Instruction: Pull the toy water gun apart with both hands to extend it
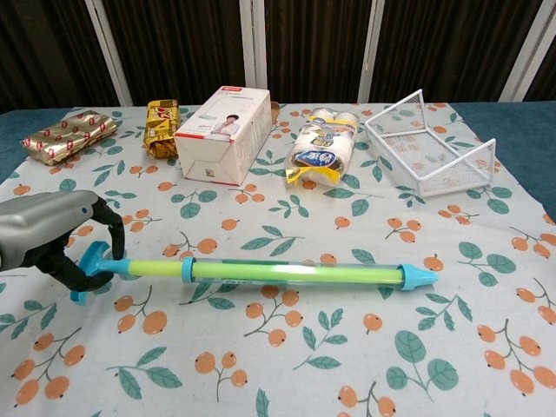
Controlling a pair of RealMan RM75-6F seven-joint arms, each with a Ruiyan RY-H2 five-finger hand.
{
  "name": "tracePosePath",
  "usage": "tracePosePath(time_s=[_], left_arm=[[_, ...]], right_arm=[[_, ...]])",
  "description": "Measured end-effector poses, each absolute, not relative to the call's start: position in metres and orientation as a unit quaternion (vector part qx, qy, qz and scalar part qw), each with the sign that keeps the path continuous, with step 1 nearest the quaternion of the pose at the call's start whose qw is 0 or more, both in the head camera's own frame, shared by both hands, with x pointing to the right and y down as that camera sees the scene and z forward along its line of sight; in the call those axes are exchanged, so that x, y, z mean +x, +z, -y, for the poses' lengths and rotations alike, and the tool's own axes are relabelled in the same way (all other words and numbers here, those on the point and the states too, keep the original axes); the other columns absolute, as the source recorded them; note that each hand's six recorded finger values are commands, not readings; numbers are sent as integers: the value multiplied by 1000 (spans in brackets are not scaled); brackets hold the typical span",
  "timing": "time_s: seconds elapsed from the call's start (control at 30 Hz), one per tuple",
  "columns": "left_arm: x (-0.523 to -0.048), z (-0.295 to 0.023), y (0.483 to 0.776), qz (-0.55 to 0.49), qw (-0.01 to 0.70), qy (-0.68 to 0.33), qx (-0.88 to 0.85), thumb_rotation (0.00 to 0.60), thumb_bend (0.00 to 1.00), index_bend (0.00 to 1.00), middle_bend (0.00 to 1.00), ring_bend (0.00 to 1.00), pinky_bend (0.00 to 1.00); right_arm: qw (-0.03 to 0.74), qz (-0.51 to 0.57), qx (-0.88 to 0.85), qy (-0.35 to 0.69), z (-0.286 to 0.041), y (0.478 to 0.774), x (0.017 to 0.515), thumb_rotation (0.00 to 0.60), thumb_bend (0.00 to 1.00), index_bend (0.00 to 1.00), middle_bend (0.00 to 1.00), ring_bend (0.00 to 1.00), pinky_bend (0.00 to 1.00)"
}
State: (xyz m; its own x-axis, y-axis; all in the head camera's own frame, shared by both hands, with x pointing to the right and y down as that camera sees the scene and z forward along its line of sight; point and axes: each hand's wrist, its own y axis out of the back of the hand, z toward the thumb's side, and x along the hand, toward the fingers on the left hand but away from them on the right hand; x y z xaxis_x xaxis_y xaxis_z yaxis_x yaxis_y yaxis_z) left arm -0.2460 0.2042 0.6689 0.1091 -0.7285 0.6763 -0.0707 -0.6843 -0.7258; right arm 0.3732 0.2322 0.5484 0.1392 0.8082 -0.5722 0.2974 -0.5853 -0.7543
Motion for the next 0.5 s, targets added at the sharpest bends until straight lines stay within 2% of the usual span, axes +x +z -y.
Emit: tracePosePath(time_s=[0.3,0.5], left_arm=[[-230,-200,667,-293,275,-596,-695,600,521,593,268,62,133],[-220,-195,664,-294,277,-594,-696,600,521,592,268,62,133]], right_arm=[[208,339,-762,511,-199,563,307,600,418,0,0,0,0],[196,301,-775,519,-193,576,271,600,417,0,0,0,0]])
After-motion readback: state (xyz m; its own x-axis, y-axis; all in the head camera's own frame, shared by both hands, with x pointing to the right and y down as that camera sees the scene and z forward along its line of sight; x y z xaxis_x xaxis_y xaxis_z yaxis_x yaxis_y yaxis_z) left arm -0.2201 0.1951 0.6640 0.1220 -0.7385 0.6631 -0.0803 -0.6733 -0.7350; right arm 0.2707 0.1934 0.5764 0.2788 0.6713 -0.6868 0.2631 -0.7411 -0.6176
